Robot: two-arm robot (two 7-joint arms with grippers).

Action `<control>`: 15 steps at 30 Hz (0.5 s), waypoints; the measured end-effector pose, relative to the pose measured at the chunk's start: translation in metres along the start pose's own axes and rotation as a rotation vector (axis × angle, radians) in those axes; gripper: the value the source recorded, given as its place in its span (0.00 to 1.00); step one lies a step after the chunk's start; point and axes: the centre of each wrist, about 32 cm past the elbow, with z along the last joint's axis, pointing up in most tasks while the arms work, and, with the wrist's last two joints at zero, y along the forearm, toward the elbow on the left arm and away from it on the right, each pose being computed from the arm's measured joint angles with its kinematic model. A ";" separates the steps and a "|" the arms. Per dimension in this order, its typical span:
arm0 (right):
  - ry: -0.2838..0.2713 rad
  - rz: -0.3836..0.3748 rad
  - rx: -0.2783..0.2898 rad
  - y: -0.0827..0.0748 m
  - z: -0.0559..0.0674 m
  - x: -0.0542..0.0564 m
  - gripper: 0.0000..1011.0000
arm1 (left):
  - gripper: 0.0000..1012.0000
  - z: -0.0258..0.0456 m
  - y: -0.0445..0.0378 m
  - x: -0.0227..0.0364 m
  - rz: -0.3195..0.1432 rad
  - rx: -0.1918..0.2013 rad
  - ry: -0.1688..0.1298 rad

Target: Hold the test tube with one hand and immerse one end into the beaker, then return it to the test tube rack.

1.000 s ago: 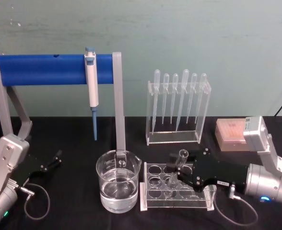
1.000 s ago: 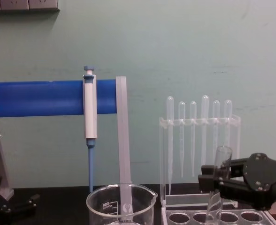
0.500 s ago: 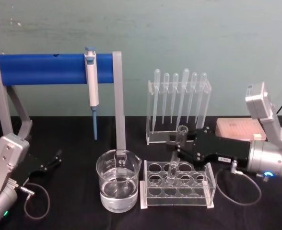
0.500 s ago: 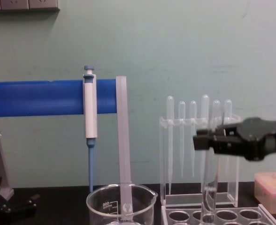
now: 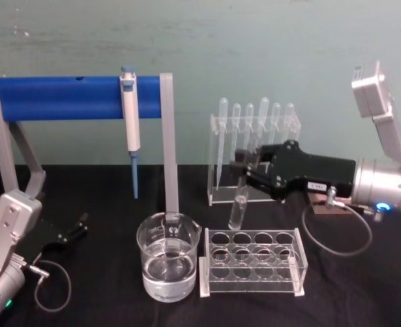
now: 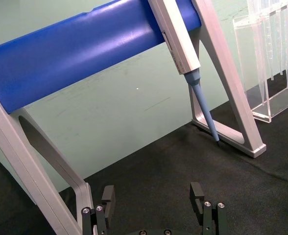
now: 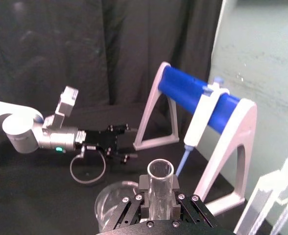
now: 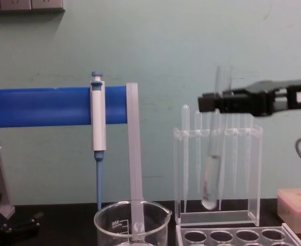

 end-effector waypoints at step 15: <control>-0.055 0.098 0.060 0.049 0.037 0.013 0.22 | 0.99 0.0000 0.0000 0.0000 0.000 0.000 0.000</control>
